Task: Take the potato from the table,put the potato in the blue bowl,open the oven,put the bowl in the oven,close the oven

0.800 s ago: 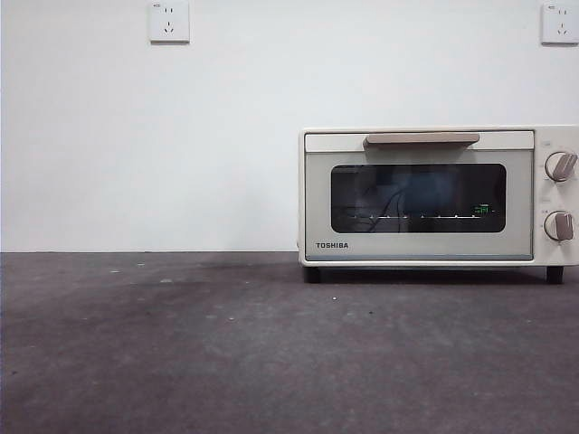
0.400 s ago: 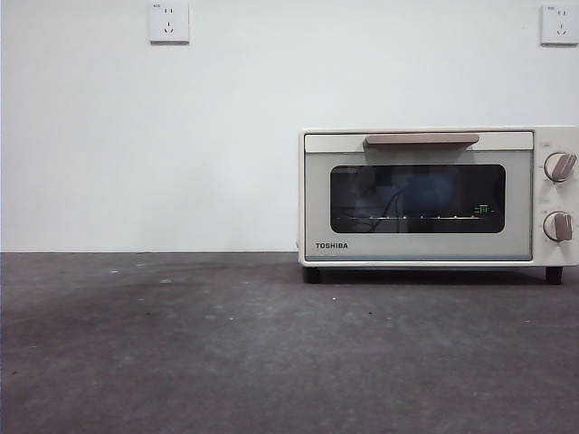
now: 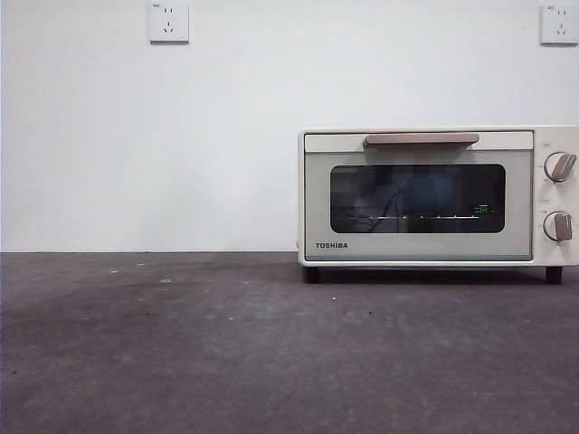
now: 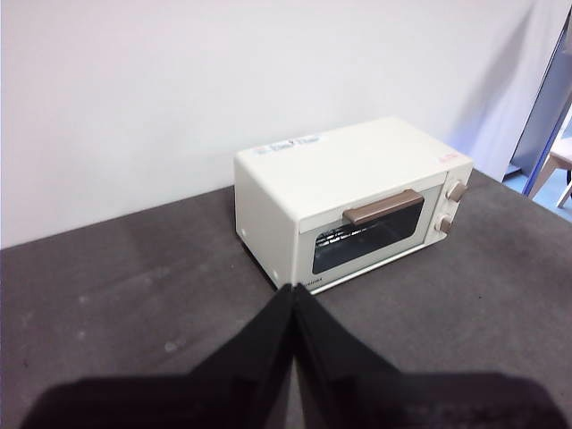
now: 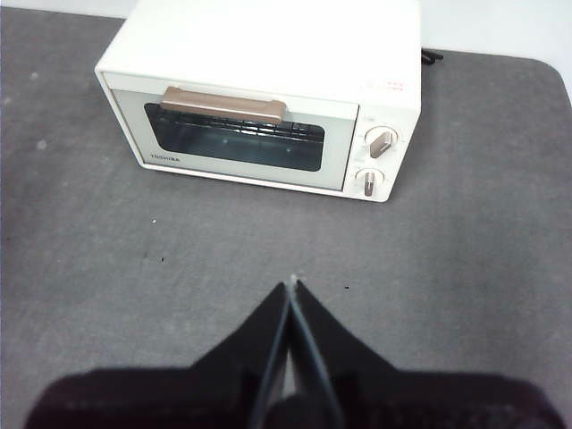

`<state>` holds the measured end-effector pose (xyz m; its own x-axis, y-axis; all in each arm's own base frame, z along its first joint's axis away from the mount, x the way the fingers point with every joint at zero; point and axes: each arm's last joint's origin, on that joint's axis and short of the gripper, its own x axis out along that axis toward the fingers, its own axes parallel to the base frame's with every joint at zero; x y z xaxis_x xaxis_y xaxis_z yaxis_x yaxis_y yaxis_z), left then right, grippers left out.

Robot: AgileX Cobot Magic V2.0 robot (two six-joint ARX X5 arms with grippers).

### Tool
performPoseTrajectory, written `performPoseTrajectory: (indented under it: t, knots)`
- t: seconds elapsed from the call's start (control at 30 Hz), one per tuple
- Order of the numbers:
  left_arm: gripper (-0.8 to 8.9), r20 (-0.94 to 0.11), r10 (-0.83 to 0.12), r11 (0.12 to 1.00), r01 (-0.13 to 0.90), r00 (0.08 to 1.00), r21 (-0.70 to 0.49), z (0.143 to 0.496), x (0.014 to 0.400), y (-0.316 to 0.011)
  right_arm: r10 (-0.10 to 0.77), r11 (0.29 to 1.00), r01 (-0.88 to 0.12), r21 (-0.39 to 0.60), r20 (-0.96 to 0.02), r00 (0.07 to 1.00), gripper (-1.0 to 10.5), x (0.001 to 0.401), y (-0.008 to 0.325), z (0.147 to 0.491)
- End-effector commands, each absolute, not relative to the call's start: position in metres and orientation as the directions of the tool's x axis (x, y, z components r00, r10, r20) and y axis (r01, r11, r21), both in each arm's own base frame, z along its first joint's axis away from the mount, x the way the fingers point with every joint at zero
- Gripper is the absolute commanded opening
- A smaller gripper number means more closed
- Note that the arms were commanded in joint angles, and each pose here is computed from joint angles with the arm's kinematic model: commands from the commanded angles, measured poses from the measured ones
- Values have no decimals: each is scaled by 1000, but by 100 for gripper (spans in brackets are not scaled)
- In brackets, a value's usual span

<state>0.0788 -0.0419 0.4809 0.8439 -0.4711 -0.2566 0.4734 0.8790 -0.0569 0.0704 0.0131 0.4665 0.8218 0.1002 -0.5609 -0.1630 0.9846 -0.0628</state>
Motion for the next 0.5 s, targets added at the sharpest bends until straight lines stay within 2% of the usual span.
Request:
performPoseTrajectory:
  t: [0.03, 0.27, 0.4, 0.5]
  knots:
    - [-4, -277, -464, 881, 471, 842, -43, 479, 87, -46, 96, 983, -168, -68, -592, 800, 1, 77, 15, 464]
    - [-4, -335, -435, 893, 447, 836, -44, 474, 109, -54, 86, 982, -172, -71, -645, 760, 1, 101, 20, 459]
    - [-4, -338, -393, 908, 418, 855, 3, 473, 110, -48, 79, 982, -177, -73, -687, 723, 1, 121, 24, 454]
    - [-4, -308, -335, 934, 358, 890, 18, 476, 103, -36, 71, 981, -180, -75, -723, 688, 1, 139, 28, 448]
